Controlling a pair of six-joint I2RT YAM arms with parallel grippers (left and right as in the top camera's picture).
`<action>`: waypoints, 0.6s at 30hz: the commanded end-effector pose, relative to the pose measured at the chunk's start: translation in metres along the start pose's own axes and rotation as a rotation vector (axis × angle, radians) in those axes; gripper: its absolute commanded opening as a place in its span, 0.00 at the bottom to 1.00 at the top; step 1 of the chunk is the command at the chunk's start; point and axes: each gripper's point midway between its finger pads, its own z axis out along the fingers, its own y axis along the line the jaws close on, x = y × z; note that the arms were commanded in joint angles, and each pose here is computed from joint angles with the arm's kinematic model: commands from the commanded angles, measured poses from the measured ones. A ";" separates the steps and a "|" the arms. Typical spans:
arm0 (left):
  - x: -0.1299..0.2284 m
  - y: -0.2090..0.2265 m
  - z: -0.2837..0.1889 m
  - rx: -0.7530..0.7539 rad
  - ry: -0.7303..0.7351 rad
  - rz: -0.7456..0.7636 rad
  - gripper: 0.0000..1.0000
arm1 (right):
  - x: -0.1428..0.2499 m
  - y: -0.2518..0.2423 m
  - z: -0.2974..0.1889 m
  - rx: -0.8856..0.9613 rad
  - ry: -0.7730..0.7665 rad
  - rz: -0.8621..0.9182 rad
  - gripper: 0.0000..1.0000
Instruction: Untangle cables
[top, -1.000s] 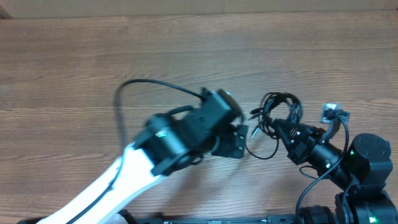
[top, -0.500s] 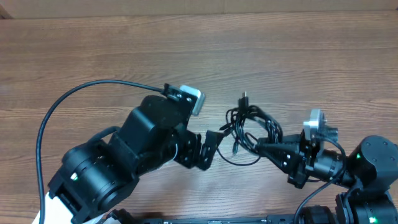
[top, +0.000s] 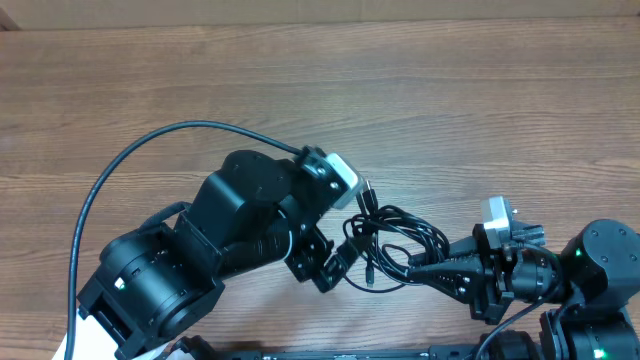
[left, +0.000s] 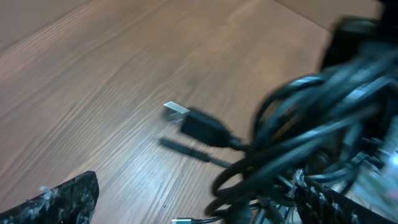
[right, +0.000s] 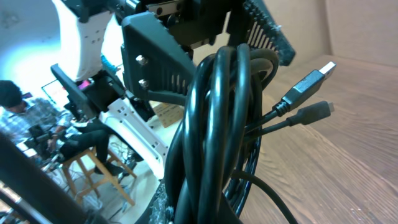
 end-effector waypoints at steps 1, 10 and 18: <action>-0.003 -0.022 0.002 0.139 -0.008 0.144 0.99 | -0.001 0.014 -0.001 -0.057 0.009 -0.037 0.04; -0.007 -0.026 0.035 0.216 0.027 0.165 0.77 | -0.001 0.017 -0.001 -0.074 0.012 -0.042 0.04; -0.022 -0.031 0.039 0.245 -0.033 0.207 0.04 | 0.000 0.016 -0.001 -0.069 0.012 -0.034 0.04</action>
